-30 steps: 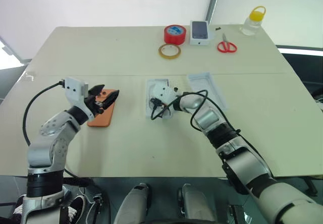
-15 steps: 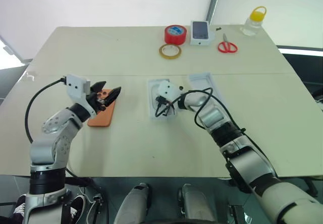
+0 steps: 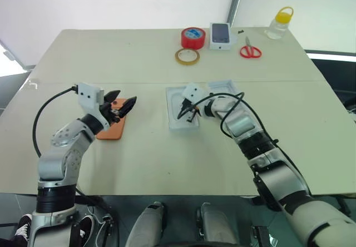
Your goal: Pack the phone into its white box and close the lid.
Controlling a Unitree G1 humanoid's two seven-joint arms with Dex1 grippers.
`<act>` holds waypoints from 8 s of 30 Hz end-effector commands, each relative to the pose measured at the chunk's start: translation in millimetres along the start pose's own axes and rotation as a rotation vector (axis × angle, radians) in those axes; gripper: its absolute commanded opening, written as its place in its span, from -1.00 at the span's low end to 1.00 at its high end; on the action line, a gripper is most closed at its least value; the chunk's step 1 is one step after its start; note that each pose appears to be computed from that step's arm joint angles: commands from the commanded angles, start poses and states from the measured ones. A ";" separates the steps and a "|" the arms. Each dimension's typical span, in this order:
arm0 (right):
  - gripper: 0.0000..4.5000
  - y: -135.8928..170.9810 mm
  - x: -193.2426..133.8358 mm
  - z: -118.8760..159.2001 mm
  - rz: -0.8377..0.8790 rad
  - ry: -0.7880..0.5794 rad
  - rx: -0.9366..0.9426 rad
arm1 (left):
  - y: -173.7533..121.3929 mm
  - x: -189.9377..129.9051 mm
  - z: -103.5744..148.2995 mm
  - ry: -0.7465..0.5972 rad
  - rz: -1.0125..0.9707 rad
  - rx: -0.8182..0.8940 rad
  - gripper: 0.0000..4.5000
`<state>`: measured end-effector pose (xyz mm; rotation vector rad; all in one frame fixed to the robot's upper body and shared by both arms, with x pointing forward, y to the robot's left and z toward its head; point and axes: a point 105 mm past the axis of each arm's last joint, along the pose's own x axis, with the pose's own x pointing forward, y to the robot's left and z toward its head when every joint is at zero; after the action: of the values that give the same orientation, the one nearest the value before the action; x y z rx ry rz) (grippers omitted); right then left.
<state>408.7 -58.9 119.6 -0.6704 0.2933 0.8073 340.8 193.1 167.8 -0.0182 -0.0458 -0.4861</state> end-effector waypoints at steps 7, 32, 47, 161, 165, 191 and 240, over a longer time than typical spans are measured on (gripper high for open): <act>-0.96 9.9 -4.6 29.0 0.027 -0.115 -0.011 | 1.3 2.5 15.7 -0.051 0.007 0.039 0.54; -0.96 116.5 37.5 121.5 0.264 -0.373 -0.185 | 106.7 -90.9 -24.1 0.322 0.266 -0.478 0.54; -0.96 150.0 68.8 114.4 0.311 -0.216 -0.229 | 96.0 -67.2 -71.1 0.496 0.171 -0.589 0.54; -0.66 46.1 -25.7 3.5 0.434 -0.312 -0.287 | -15.9 -5.4 -14.4 -0.090 -0.067 -1.025 -0.98; -0.99 48.7 -24.6 0.4 0.443 -0.298 -0.293 | -19.2 -4.0 -15.5 -0.077 -0.070 -1.015 -0.98; 0.51 90.9 -32.2 37.9 0.413 -0.300 -0.177 | -43.9 23.6 -11.6 -0.061 -0.133 -1.009 -0.98; -0.31 -3.1 -37.7 -1.2 0.065 -0.223 -0.127 | 23.7 26.4 -36.0 0.211 0.186 -0.174 -0.59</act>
<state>382.6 -91.2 125.0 -0.6561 0.1302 0.9691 373.6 201.0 125.6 -0.2196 0.2539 -0.3074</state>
